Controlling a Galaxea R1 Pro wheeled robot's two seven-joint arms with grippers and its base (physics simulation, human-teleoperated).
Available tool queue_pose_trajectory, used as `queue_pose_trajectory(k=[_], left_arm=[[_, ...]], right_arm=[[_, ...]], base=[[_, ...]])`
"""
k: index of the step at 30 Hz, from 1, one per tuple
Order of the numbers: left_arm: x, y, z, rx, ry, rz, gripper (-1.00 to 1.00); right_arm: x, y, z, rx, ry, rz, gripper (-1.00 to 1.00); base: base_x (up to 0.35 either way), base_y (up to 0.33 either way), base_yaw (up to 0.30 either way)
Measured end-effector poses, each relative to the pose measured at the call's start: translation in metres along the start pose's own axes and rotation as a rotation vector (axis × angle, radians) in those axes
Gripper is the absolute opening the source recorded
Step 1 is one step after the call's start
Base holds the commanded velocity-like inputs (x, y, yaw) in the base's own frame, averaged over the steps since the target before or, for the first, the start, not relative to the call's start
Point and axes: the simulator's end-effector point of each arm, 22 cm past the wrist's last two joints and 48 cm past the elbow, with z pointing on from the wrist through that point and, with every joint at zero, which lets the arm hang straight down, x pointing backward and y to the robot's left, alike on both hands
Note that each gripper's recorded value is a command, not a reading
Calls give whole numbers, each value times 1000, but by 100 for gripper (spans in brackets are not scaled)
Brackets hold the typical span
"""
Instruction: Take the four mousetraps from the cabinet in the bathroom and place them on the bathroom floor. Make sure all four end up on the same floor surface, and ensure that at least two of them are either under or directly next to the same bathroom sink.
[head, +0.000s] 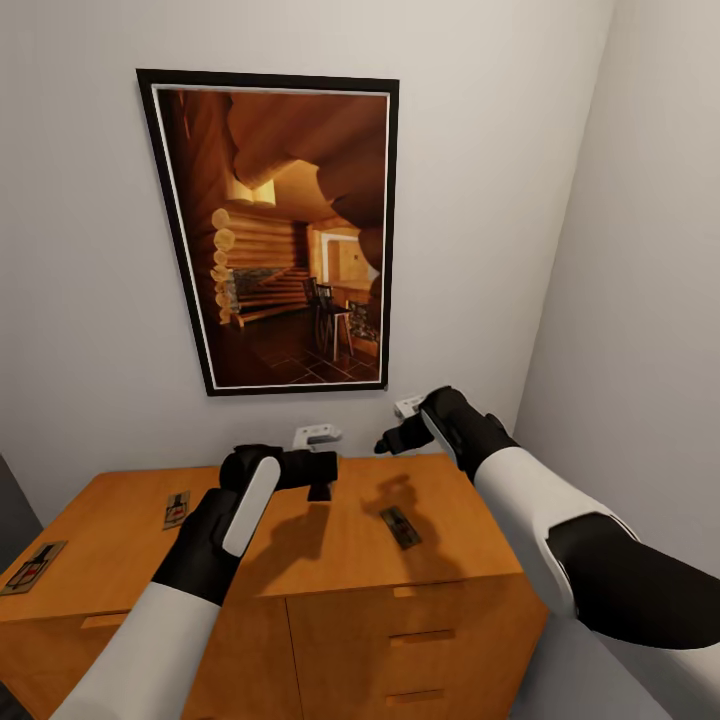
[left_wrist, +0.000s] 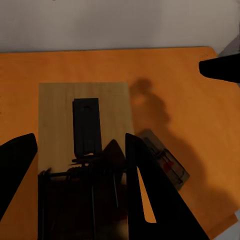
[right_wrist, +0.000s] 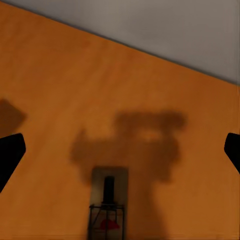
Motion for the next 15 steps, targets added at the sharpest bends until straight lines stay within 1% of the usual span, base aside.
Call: queue_pose_trajectory(k=[4, 15], left_arm=[[-1, 2, -1, -2, -2, -8, -100], [-1, 3, -1, -2, -3, -11, -100]], right_arm=[[17, -1, 8, -1, 43, 10, 100], [39, -1, 17, -15, 96, 29, 100]], base=[[0, 0, 0], [0, 0, 0]])
